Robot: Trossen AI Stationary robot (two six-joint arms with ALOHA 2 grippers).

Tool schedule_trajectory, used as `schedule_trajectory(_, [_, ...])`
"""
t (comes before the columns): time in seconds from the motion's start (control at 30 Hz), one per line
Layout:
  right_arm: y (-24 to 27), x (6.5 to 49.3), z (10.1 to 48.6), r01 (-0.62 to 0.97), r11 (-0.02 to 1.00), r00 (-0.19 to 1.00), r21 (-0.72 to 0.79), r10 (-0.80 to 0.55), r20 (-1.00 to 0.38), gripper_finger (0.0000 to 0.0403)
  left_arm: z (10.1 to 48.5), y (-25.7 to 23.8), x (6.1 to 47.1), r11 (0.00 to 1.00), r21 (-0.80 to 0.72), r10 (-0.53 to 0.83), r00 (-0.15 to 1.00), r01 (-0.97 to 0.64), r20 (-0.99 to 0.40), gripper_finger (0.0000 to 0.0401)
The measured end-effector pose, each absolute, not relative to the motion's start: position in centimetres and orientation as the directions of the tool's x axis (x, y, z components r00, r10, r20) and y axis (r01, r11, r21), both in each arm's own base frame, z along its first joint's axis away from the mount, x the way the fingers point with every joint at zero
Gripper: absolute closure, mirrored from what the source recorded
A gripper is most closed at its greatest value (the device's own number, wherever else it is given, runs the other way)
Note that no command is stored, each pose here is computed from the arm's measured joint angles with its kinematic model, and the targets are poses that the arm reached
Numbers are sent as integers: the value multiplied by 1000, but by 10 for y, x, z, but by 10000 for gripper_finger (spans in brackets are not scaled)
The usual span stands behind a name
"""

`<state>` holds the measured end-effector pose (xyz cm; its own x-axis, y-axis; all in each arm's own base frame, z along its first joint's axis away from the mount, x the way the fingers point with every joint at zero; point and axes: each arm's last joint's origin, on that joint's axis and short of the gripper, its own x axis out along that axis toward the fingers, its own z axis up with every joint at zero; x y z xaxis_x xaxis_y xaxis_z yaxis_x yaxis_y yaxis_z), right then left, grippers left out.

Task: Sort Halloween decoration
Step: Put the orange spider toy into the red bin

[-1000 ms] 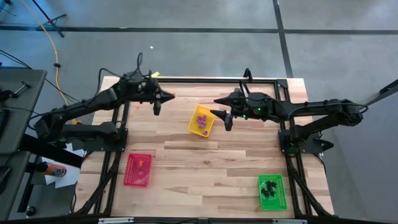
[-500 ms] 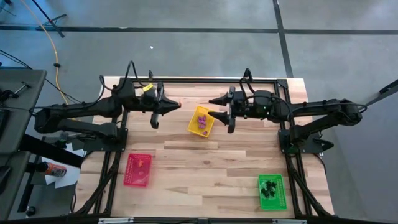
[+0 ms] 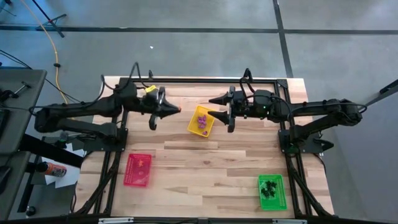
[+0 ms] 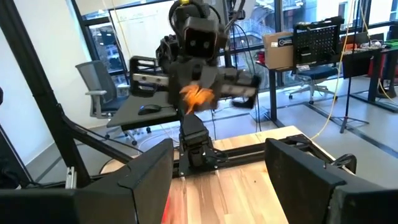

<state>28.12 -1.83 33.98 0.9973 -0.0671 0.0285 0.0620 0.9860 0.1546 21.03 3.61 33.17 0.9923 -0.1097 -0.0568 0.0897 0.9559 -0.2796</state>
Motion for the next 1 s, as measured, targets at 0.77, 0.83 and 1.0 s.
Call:
schedule_trajectory(0.77, [-43, 277, 316, 195, 969, 964, 149, -162, -210, 156, 240, -134, 131, 789, -457, -432, 159, -411, -888, 401])
schedule_trajectory(0.83, [-45, 277, 316, 193, 969, 965, 151, -159, -210, 156, 223, -137, 128, 830, -374, -349, 138, -413, -927, 401])
schedule_trajectory(1.0, [-48, 276, 316, 199, 968, 964, 152, -165, -210, 156, 194, -137, 128, 916, -223, -191, 125, -335, -974, 401])
